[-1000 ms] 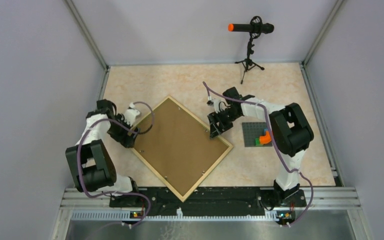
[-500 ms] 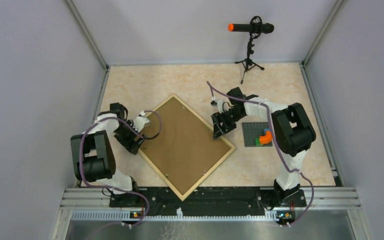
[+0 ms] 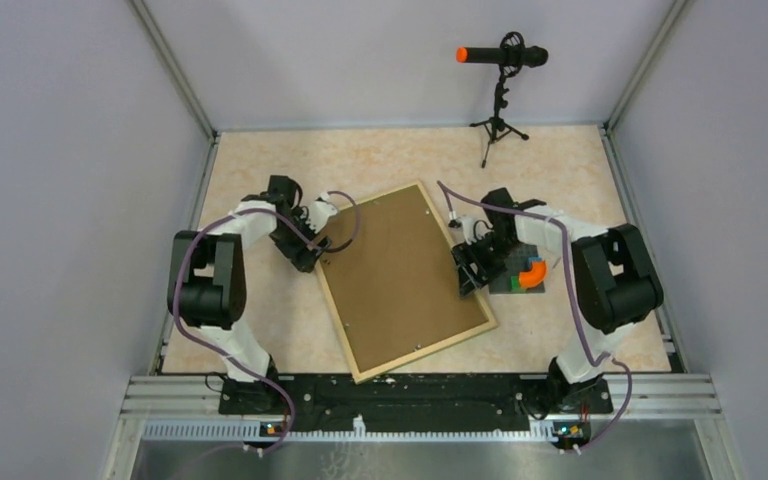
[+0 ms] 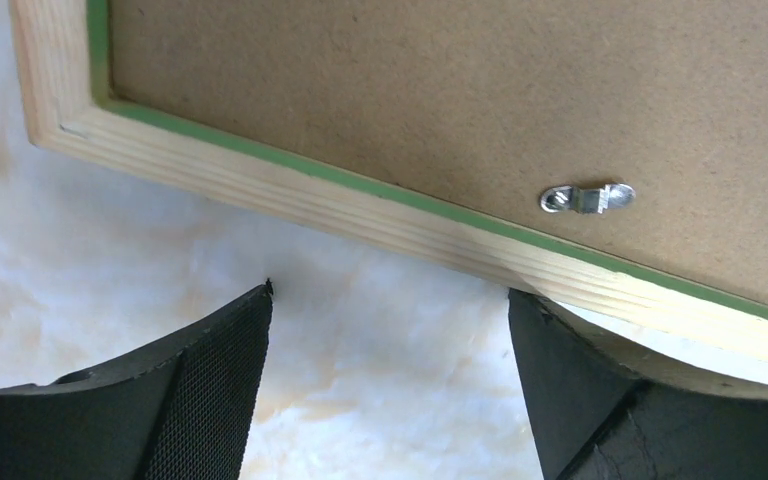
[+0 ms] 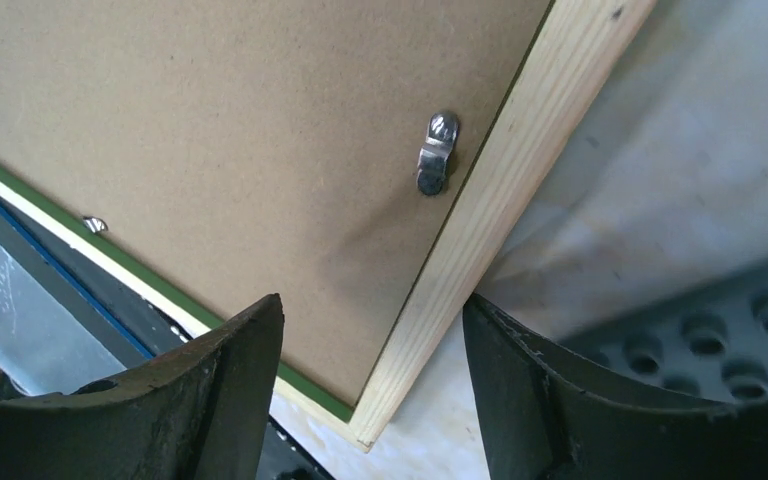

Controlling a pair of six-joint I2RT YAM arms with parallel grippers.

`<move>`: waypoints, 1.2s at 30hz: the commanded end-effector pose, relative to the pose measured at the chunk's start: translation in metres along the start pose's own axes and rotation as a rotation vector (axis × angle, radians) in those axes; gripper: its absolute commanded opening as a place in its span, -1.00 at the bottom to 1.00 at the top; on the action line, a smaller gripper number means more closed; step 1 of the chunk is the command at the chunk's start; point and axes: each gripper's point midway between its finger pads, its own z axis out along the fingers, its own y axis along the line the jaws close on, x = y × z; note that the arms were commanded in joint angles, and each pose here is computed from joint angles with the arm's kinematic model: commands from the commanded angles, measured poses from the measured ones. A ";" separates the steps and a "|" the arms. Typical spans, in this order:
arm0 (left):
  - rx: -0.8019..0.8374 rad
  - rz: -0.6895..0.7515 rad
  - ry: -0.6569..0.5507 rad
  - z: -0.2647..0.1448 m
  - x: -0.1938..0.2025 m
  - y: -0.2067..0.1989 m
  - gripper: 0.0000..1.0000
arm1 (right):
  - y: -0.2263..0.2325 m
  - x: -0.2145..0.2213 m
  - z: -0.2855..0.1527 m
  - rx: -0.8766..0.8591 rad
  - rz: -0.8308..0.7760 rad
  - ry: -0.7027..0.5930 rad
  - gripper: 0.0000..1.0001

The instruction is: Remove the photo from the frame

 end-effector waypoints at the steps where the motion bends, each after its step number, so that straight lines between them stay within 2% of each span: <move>1: 0.126 0.008 -0.128 0.028 -0.052 -0.044 0.83 | -0.027 0.015 -0.019 0.067 0.030 -0.002 0.32; 8: 0.210 -0.091 -0.233 0.036 -0.110 -0.049 0.83 | -0.045 0.025 -0.030 0.095 0.074 -0.011 0.31; 14: 0.256 -0.089 -0.240 0.038 -0.129 -0.060 0.85 | -0.061 0.028 -0.041 0.145 0.088 -0.010 0.32; 19: 0.291 -0.141 -0.250 0.023 -0.122 -0.060 0.94 | -0.053 0.016 -0.037 0.103 0.104 -0.027 0.32; 23: 0.336 -0.230 -0.295 0.003 -0.108 -0.045 0.97 | -0.040 0.007 -0.029 0.045 0.108 -0.035 0.32; 29: 0.301 -0.288 -0.357 -0.029 -0.092 -0.017 0.97 | -0.019 -0.003 -0.031 -0.036 0.107 -0.060 0.33; 33: 0.287 -0.278 -0.381 -0.044 -0.093 -0.020 0.97 | -0.016 -0.010 -0.051 -0.024 0.093 -0.100 0.35; 36: 0.278 -0.268 -0.413 -0.058 -0.097 -0.023 0.97 | -0.022 -0.021 -0.085 0.020 0.086 -0.191 0.38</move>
